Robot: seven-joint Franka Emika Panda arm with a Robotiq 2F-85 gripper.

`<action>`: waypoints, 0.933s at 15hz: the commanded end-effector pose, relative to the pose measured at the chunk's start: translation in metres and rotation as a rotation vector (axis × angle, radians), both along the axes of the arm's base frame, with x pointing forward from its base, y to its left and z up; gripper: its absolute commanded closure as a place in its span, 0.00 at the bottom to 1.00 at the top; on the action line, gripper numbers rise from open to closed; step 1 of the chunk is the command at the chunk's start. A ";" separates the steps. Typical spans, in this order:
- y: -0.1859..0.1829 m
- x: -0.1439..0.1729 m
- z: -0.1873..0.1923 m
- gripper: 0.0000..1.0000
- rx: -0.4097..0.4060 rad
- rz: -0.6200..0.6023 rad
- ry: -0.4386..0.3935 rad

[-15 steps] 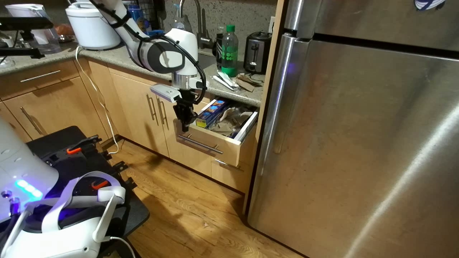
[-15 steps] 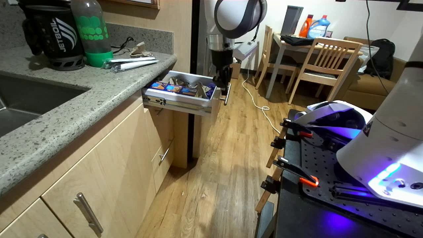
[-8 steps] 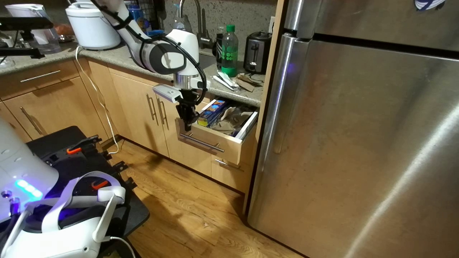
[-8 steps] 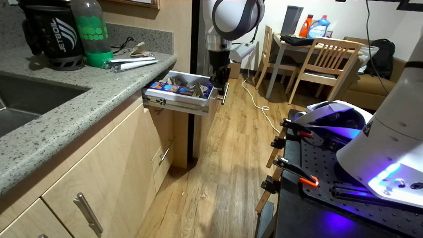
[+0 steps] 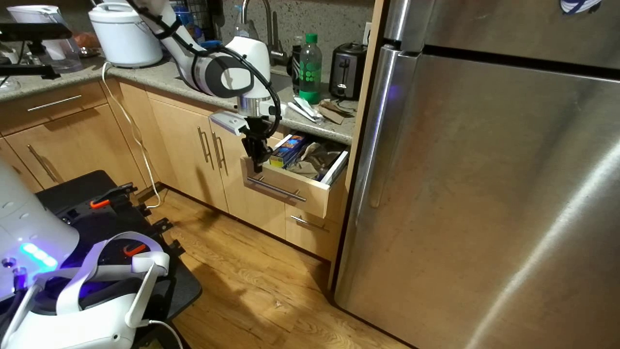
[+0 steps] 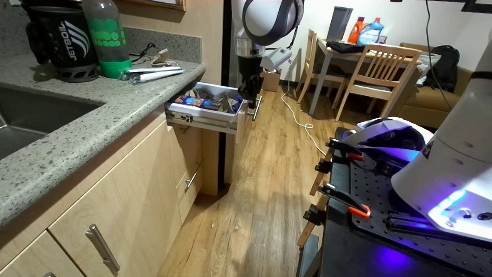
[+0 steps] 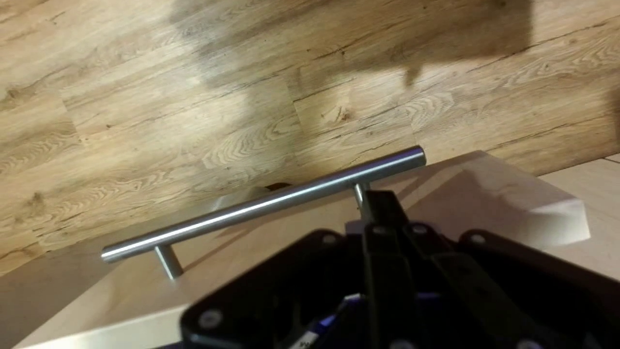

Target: Close the open drawer

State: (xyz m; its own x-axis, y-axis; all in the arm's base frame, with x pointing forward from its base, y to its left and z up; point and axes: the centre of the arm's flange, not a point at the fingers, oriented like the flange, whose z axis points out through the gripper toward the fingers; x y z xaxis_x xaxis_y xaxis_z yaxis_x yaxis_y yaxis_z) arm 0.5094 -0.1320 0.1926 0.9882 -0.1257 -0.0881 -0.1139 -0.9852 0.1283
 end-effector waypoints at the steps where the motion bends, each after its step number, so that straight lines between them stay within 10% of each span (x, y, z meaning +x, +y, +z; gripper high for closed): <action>1: 0.008 0.017 0.015 0.99 -0.009 -0.011 -0.049; 14: 0.026 0.039 0.024 0.99 0.052 0.000 0.013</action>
